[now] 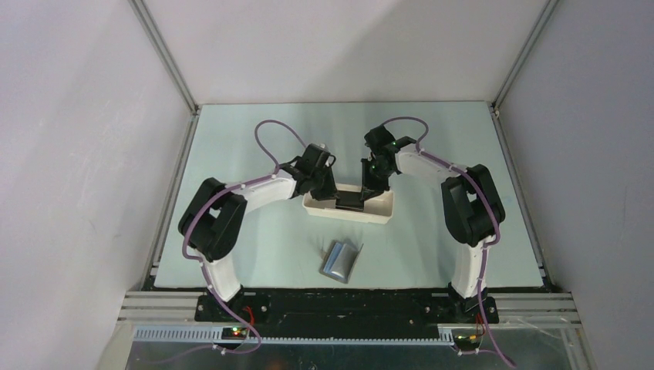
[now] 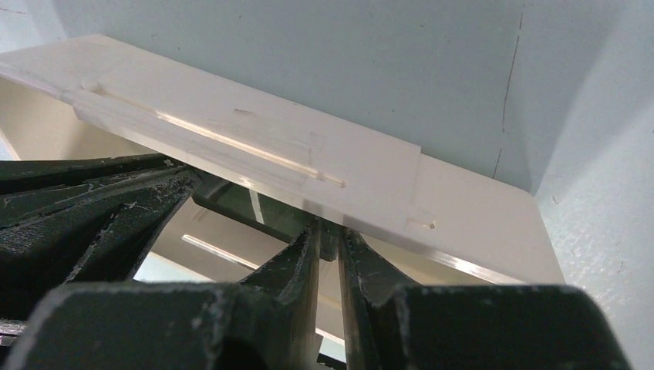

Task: Put the credit cards into the card holder
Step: Pick up the credit card from the storage box.

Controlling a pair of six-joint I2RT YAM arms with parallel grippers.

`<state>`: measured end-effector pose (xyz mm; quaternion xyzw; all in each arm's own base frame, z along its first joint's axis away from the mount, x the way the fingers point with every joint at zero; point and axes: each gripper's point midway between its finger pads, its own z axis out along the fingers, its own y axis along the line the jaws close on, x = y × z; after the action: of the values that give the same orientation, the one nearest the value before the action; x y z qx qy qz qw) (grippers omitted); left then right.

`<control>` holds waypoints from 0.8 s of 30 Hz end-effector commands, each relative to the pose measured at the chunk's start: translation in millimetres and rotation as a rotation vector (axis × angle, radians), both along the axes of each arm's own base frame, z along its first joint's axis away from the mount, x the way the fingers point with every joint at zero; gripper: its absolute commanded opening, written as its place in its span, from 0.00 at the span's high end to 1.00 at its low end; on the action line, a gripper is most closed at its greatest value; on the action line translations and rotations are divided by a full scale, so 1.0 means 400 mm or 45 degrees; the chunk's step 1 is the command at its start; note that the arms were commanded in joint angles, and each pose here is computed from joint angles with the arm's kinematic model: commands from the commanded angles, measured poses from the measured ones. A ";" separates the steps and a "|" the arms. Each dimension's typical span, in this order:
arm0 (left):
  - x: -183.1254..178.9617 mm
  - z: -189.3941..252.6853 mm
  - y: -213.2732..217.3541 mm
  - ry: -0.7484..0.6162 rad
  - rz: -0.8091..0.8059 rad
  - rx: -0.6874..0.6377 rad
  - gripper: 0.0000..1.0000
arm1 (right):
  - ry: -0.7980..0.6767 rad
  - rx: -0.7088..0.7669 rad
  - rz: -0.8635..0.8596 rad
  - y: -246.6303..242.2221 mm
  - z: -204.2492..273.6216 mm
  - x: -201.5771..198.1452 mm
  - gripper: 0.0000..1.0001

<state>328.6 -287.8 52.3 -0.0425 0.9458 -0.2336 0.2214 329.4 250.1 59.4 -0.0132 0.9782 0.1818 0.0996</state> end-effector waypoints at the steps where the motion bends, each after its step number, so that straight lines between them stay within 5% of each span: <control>1: 0.019 0.039 -0.025 -0.057 -0.041 -0.027 0.82 | -0.031 0.069 -0.013 0.019 0.029 0.023 0.81; 20: 0.026 0.080 -0.035 -0.102 -0.050 -0.053 0.96 | -0.045 0.121 -0.084 -0.017 0.073 0.021 0.81; 24: 0.028 0.079 -0.038 -0.101 -0.056 -0.055 0.95 | -0.012 0.075 -0.099 -0.037 0.043 0.006 0.71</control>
<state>328.5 -290.7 54.7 -0.0360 0.9450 -0.2361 0.2236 336.0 244.6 71.1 0.0171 0.9698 0.2191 0.1055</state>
